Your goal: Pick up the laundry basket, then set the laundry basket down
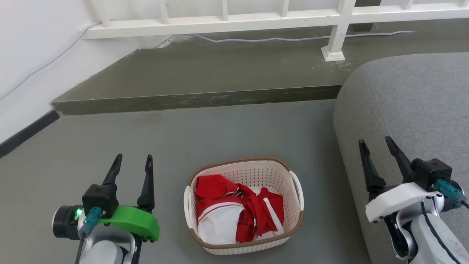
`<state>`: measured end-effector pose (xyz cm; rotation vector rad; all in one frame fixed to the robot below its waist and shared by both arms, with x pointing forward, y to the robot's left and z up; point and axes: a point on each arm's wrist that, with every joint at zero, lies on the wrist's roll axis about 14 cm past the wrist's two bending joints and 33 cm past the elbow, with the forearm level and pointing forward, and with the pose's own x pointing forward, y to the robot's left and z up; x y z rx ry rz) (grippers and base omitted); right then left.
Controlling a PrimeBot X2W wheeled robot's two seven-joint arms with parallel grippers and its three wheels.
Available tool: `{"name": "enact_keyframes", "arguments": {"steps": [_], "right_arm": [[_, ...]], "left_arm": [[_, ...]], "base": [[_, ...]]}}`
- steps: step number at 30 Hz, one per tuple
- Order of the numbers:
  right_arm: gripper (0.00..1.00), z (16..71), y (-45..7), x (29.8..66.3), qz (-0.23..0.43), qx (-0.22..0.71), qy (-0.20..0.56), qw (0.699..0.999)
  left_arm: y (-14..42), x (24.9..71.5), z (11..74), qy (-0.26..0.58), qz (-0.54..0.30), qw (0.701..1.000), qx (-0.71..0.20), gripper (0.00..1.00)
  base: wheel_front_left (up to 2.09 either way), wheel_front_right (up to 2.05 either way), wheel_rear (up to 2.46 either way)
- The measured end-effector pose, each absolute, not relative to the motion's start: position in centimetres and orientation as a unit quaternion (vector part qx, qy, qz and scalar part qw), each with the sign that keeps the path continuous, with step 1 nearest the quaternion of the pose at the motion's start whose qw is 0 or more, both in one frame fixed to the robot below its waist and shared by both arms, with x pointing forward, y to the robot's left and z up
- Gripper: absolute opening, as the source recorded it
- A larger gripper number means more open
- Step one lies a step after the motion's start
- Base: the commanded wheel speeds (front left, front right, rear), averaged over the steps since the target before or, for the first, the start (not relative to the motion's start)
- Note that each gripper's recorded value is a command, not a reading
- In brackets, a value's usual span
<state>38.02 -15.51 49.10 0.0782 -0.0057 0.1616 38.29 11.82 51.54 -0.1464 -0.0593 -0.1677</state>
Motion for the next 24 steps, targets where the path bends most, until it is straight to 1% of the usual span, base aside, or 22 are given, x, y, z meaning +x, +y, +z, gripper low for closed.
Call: {"name": "enact_keyframes", "arguments": {"steps": [24], "right_arm": [[1.0,49.52,-15.63,38.23,0.081,0.032,-0.011,0.996]], "left_arm": [[12.06,38.4,51.25,-0.027,-0.075,0.994,-0.077,1.0]], "base": [[0.0,0.0,0.0]]}}
